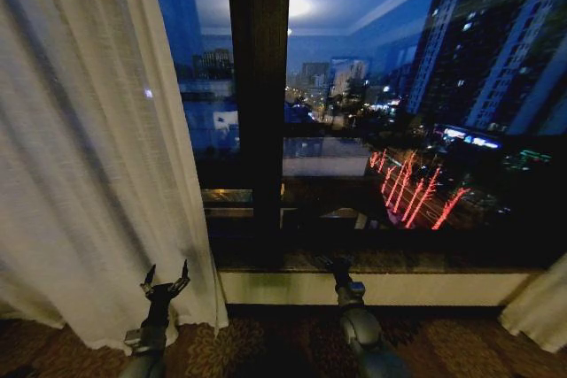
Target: Open the curtains by pulling them apart, changing their state from closed to fully open.
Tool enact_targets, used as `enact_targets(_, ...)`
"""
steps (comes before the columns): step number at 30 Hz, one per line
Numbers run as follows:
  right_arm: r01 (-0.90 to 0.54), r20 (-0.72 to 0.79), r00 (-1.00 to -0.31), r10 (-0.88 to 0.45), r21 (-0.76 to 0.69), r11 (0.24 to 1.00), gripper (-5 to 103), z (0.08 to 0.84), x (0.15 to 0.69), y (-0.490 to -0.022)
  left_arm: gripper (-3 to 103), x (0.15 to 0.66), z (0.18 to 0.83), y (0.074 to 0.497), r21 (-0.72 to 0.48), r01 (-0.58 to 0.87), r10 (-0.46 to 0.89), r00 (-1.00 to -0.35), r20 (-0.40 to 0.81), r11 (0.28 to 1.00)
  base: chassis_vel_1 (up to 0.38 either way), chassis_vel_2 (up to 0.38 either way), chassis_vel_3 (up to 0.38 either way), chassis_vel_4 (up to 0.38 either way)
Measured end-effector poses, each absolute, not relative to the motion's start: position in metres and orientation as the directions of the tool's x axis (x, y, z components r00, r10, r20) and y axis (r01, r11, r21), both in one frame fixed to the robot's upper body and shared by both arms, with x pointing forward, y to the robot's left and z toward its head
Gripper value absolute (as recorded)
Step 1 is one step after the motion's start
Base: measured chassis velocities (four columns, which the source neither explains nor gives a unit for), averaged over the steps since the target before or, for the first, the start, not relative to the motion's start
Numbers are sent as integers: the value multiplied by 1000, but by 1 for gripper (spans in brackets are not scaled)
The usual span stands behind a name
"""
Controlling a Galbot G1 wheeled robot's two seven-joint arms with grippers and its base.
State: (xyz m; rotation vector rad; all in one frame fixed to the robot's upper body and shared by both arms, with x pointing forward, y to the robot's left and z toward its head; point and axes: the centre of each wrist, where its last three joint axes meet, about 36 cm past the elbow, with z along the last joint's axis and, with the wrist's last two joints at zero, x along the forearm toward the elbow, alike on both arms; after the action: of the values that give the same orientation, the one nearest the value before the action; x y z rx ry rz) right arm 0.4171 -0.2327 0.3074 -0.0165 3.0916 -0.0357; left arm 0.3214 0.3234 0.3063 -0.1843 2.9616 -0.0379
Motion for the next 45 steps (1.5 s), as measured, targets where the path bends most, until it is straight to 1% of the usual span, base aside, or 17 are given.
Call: enact_targets(45, -10, -50, -999, -11, -23, 1000, 100, 307, 417, -233, 100, 321, 306, 323, -36, -121, -125, -977, -171, 992, 0, 0, 0, 0)
